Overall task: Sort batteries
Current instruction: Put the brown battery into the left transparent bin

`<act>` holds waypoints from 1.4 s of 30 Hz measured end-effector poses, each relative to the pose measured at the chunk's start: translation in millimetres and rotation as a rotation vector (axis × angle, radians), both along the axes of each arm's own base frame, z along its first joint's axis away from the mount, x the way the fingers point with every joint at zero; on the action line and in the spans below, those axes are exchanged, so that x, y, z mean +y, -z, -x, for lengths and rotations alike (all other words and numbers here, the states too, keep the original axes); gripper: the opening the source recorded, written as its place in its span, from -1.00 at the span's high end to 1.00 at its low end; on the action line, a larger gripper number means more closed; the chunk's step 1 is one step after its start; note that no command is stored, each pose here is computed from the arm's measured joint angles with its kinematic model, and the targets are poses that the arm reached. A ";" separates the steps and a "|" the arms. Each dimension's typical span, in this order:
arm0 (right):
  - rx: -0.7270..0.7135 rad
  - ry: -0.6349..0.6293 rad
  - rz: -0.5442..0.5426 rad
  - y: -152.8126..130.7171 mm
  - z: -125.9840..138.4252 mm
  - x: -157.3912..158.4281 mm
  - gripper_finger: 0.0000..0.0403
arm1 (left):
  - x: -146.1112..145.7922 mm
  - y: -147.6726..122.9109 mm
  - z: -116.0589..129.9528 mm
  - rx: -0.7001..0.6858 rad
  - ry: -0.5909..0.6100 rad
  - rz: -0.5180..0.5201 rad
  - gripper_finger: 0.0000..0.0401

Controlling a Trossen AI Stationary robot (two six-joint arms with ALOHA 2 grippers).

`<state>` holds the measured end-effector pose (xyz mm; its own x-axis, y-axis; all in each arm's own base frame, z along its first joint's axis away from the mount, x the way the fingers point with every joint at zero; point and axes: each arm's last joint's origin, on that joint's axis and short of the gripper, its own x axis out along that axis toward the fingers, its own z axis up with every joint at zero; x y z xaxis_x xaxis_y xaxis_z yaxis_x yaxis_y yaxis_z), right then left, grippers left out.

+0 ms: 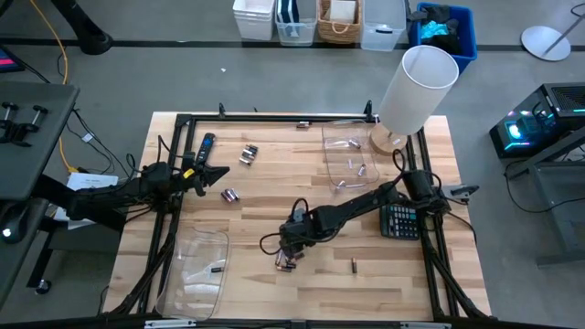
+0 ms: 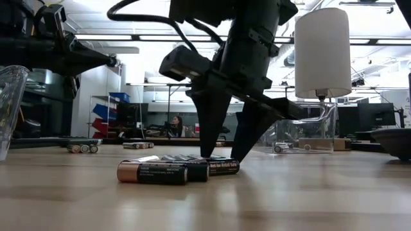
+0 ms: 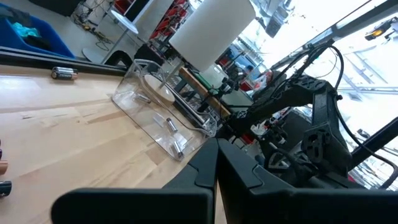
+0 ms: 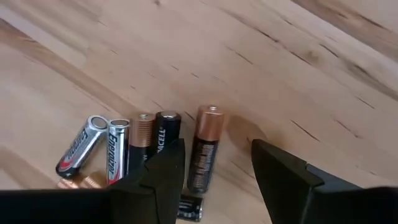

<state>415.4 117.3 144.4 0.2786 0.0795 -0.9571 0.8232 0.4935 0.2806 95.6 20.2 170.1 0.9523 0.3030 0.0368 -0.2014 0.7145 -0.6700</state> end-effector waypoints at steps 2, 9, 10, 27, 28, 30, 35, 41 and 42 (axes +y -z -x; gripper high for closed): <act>0.004 0.012 0.005 0.1 0.4 -0.3 0.10 | 0.0 0.1 0.0 0.000 0.000 0.000 1.00; 0.097 -0.014 0.050 1.7 9.3 -3.0 0.12 | 0.0 0.0 0.0 0.000 0.000 0.000 1.00; 0.111 -0.022 0.059 2.0 10.7 -3.5 0.15 | 0.0 0.0 0.0 0.000 0.000 0.000 1.00; 0.145 -0.156 0.108 -17.0 24.7 -3.3 0.85 | 0.0 0.0 0.0 0.000 0.000 0.000 1.00; 0.110 -0.155 0.110 -29.3 26.5 -3.8 0.85 | 0.0 -0.1 0.0 -0.001 0.000 0.000 1.00; 0.016 -0.145 0.125 -61.6 32.3 -5.9 0.85 | 0.0 0.1 0.0 0.000 0.000 0.000 1.00; -0.170 0.017 0.305 -132.4 55.7 -38.6 0.85 | 0.0 0.0 0.0 0.000 0.000 0.000 1.00; -0.239 0.135 0.438 -176.3 82.1 -76.8 0.85 | 0.0 0.0 0.0 0.000 0.000 0.000 1.00; -0.249 0.135 0.442 -179.1 82.8 -80.5 0.85 | 0.0 0.0 0.0 0.000 0.000 0.000 1.00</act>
<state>332.6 36.8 323.5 0.4815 -0.3692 -0.7949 0.8226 0.5035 0.2644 95.6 20.2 170.1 0.9522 0.3033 0.0370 -0.2015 0.7145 -0.6700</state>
